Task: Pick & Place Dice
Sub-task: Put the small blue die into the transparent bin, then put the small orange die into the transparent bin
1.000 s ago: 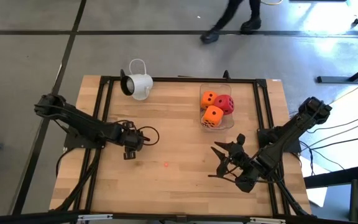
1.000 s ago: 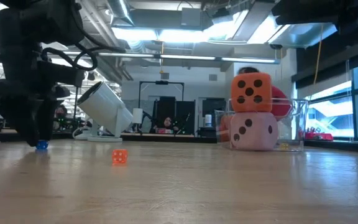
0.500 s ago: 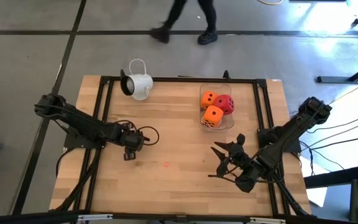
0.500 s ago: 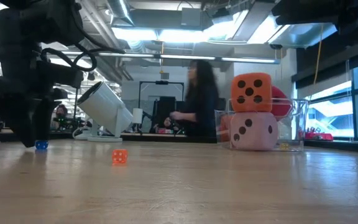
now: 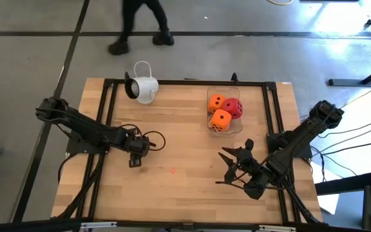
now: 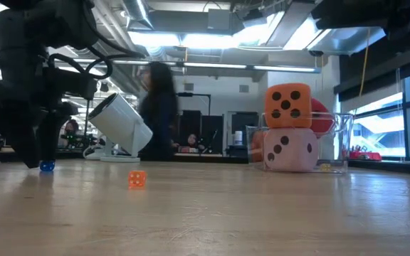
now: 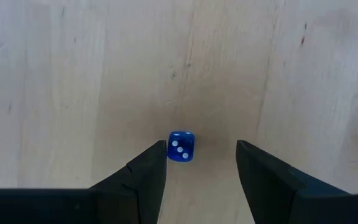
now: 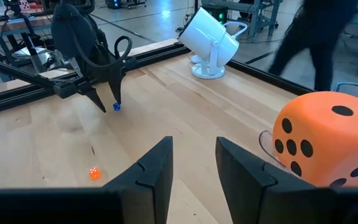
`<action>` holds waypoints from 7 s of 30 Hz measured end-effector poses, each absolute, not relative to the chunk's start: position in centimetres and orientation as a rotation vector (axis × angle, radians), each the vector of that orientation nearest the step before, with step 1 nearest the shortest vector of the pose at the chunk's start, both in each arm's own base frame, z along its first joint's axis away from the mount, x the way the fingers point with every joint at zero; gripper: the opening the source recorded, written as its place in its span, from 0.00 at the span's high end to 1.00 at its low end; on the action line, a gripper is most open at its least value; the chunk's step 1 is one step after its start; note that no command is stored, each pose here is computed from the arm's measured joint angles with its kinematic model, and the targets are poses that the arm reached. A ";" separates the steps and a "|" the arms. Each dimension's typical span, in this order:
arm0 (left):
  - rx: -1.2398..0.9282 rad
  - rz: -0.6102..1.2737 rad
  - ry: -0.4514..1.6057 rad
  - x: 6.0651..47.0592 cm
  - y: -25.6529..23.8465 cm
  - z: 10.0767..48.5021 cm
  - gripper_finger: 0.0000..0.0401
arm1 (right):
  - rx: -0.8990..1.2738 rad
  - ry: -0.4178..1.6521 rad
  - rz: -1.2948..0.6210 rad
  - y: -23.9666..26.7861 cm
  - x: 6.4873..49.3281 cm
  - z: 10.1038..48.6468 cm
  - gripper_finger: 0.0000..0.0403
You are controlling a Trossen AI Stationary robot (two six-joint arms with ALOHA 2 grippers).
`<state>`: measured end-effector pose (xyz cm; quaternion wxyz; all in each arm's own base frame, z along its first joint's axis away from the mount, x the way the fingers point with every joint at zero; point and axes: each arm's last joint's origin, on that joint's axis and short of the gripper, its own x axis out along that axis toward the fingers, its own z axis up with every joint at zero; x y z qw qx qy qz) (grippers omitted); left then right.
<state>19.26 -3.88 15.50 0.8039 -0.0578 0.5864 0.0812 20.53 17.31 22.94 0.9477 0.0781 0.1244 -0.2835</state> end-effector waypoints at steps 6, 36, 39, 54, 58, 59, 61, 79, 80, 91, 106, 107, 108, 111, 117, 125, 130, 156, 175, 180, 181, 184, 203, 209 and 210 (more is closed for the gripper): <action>-0.117 0.180 1.253 19.3 -3.9 15.5 0.54 | 0.161 0.259 -0.573 17.3 20.5 22.9 0.70; -0.167 0.154 1.225 18.8 -3.5 14.0 0.80 | 0.171 0.259 -0.571 17.3 20.6 22.9 0.70; -0.170 0.158 1.225 18.8 -3.5 14.0 0.88 | 0.171 0.259 -0.571 17.4 20.6 22.9 0.70; -0.219 0.156 1.078 20.9 -3.9 16.0 0.94 | 0.186 0.180 -0.568 18.3 20.7 25.0 0.70; -0.177 0.129 0.975 22.2 -4.1 17.5 0.95 | 0.132 0.144 -0.547 19.6 20.4 27.1 0.70; -0.156 0.128 0.932 22.7 -4.2 18.1 0.94 | 0.116 0.137 -0.542 19.8 20.3 27.6 0.70; -0.101 0.145 0.861 23.4 -4.1 19.0 0.94 | 0.098 0.117 -0.541 20.3 20.1 28.5 0.70; 0.124 0.449 0.185 27.0 5.3 26.1 0.94 | -0.037 0.075 -0.602 20.4 19.7 29.3 0.70; 0.117 0.437 0.150 27.1 6.1 26.3 0.94 | -0.043 0.074 -0.607 20.4 19.8 29.3 0.70; 0.077 0.376 0.068 30.0 13.1 23.0 0.94 | -0.043 0.059 -0.674 19.3 20.7 29.3 0.70; 0.002 0.200 0.150 38.4 16.4 17.8 0.94 | -0.039 0.066 -0.749 17.6 22.3 29.3 0.70; 0.000 0.197 0.151 38.5 16.3 17.7 0.94 | -0.044 0.068 -0.750 17.6 22.3 29.3 0.70; -0.001 0.194 0.153 38.6 16.2 17.6 0.94 | -0.049 0.070 -0.751 17.5 22.3 29.3 0.70; 0.000 0.186 0.155 38.9 15.9 17.3 0.94 | -0.063 0.076 -0.752 17.5 22.3 29.3 0.70; 0.010 0.178 0.151 39.1 15.6 17.2 0.90 | -0.065 0.077 -0.754 17.5 22.4 29.3 0.70; 0.020 0.179 0.122 39.3 15.3 17.5 0.85 | -0.066 0.077 -0.754 17.5 22.4 29.3 0.70; 0.045 0.164 0.124 39.5 14.7 17.5 0.84 | -0.065 0.077 -0.754 17.5 22.4 29.3 0.70; 0.033 0.158 0.120 39.6 14.4 17.5 0.73 | -0.055 0.089 -0.737 17.5 22.4 29.3 0.70; 0.014 0.161 0.265 37.9 14.3 20.1 0.68 | -0.049 0.092 -0.731 17.5 22.4 29.3 0.70; -0.019 0.150 0.375 35.6 13.4 23.2 0.68 | -0.045 0.120 -0.700 17.6 22.4 29.2 0.70; -0.025 0.148 0.395 35.1 13.2 23.8 0.68 | -0.045 0.124 -0.696 17.6 22.4 29.2 0.70; -0.044 0.125 0.456 33.4 12.0 25.5 0.68 | -0.035 0.125 -0.695 17.5 22.4 29.0 0.70; -0.151 -0.068 0.735 30.0 3.1 27.5 0.69 | 0.015 0.146 -0.724 16.3 20.5 27.5 0.70; -0.183 -0.066 0.780 29.7 1.6 25.8 0.69 | 0.030 0.180 -0.716 16.1 20.3 27.3 0.70; -0.179 -0.045 0.790 29.6 1.3 25.4 0.69 | 0.034 0.184 -0.715 16.1 20.3 27.3 0.70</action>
